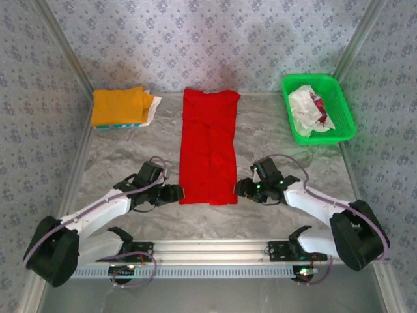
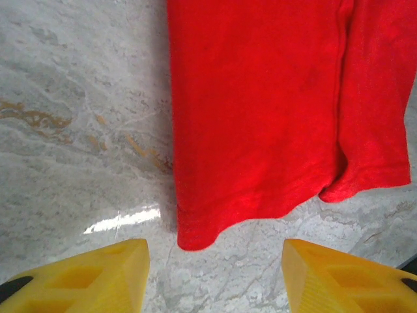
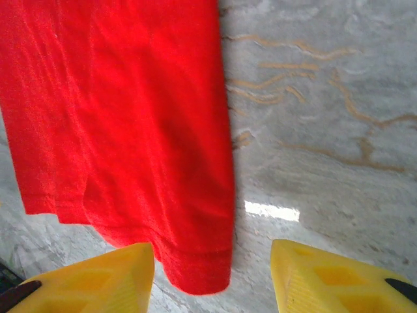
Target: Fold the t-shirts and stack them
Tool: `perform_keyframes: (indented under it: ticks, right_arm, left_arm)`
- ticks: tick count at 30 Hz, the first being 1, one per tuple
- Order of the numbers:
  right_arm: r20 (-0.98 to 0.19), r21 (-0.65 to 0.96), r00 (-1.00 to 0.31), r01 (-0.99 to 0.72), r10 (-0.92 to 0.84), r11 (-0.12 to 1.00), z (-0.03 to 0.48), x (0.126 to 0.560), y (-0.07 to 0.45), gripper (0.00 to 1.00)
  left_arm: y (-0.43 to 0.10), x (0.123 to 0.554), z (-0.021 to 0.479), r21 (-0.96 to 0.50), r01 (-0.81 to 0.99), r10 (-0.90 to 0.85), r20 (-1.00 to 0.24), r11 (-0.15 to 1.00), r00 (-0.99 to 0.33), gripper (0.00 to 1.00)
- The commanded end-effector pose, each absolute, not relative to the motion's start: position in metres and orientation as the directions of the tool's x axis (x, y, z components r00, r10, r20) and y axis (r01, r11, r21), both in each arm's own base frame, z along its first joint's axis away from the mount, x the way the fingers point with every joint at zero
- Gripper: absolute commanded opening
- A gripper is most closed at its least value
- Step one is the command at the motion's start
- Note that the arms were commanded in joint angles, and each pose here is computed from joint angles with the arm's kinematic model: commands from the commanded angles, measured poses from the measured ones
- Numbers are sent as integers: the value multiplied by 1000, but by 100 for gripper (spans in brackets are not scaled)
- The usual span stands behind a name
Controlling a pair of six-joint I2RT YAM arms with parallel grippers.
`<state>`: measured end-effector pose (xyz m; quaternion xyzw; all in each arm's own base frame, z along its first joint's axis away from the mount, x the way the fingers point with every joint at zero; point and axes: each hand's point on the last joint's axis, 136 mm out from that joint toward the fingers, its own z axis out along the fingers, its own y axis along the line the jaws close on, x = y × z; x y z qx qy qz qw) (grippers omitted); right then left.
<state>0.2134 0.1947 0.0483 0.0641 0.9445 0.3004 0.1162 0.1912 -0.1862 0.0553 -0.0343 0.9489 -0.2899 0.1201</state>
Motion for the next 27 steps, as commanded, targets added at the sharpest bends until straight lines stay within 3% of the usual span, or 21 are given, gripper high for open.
perform_keyframes:
  ticks: [1, 22, 27]
  right_arm:
    - [-167, 604, -967, 52, 190, 795, 47, 217, 202, 52]
    - [-109, 608, -976, 86, 190, 789, 25, 211, 210, 52]
    - [-96, 627, -979, 80, 178, 775, 25, 208, 216, 52]
  left_arm:
    - [-198, 197, 56, -584, 24, -123, -210, 812, -970, 55]
    - [-217, 204, 34, -568, 32, -86, -180, 823, -980, 45]
    - [-219, 205, 31, -570, 29, -95, -185, 821, -978, 34]
